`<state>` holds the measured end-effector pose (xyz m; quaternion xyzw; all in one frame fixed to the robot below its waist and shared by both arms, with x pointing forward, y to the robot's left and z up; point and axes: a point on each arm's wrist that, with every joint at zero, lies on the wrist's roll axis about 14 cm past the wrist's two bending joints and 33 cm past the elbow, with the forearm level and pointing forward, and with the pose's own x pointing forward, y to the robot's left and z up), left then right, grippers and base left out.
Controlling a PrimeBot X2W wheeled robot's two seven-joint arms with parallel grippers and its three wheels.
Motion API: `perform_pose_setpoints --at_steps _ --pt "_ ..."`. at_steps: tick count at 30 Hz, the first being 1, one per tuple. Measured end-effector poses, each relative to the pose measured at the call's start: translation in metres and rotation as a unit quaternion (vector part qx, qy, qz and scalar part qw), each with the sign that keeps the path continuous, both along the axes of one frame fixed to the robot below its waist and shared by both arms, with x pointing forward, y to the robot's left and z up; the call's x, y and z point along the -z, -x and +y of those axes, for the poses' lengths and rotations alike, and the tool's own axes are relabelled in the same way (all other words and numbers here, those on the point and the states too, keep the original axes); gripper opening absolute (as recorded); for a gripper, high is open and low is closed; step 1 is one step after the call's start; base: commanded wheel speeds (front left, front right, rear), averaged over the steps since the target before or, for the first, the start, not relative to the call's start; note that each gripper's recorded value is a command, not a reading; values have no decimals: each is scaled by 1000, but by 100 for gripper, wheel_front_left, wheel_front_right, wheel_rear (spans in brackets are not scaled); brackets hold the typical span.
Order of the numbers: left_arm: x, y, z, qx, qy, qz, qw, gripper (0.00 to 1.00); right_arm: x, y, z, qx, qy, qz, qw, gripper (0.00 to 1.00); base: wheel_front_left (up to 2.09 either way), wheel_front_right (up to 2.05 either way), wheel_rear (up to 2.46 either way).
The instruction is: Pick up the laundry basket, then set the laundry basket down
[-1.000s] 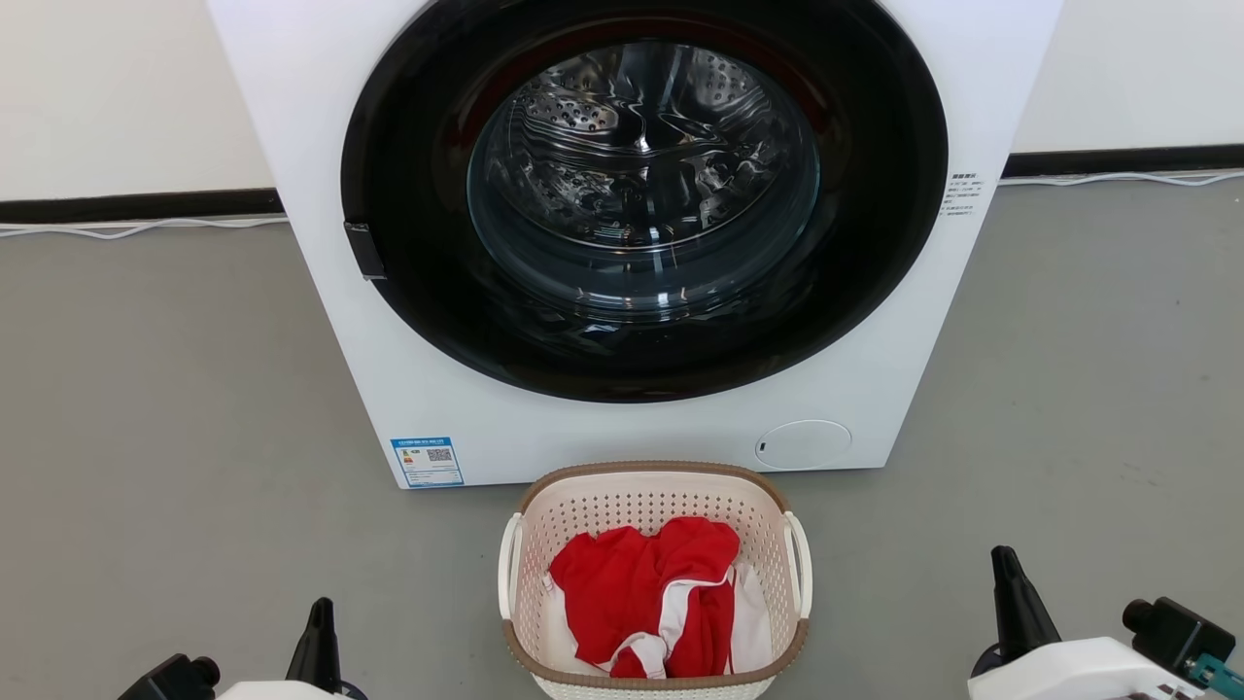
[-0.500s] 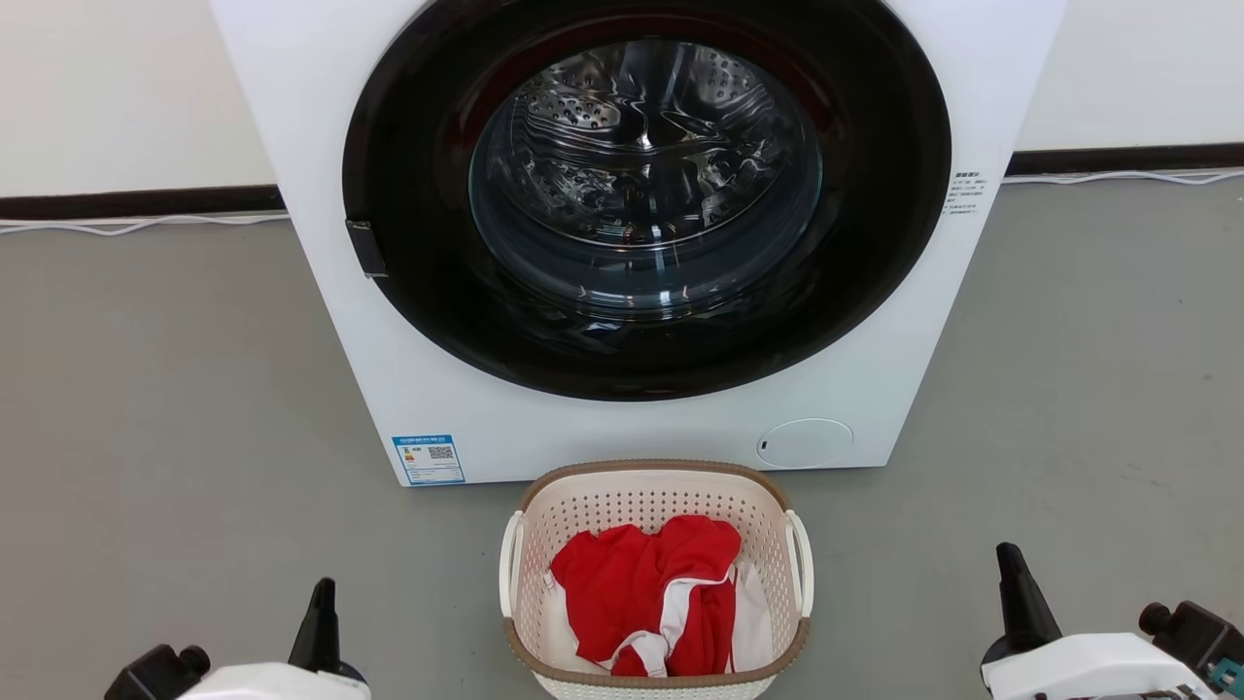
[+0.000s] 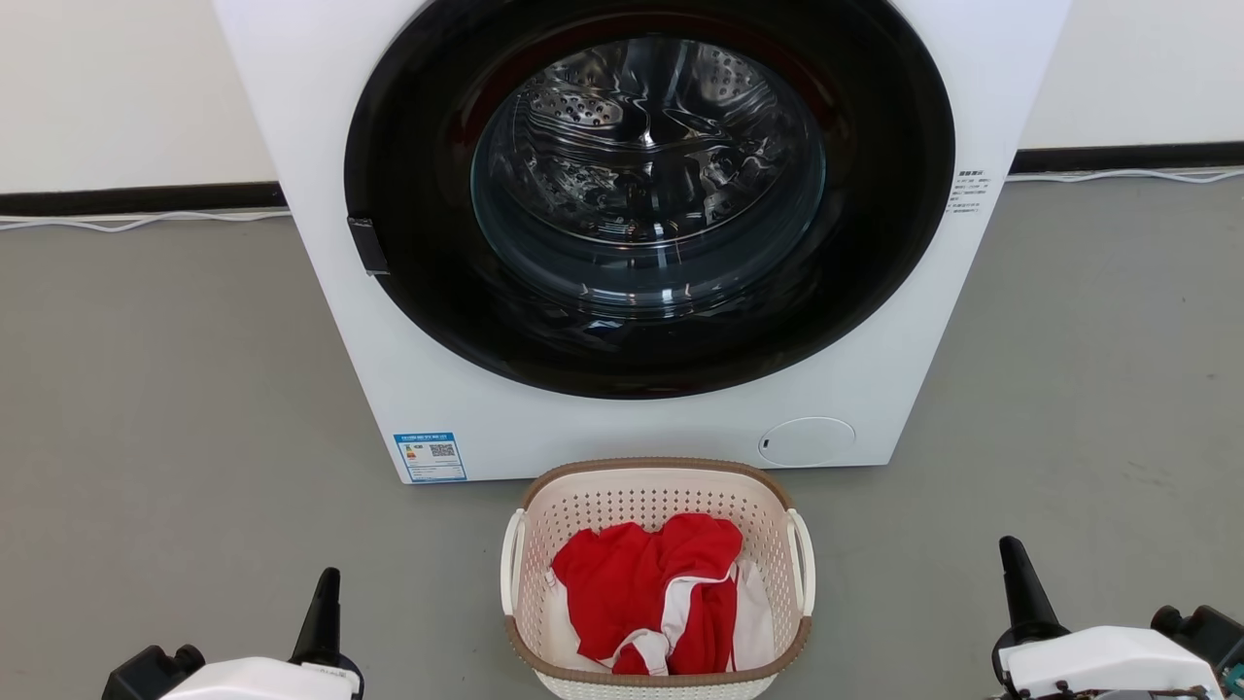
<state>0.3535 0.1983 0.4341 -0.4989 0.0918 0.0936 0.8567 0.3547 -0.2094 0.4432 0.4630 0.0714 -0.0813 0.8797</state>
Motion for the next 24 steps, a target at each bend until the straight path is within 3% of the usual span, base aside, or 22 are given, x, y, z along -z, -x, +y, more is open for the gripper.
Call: perform_pose_setpoints --at_steps 24 --pt "-16 -9 -5 -4 121 -32 992 0 -14 -10 0 19 -138 -28 990 0 0 0 0"
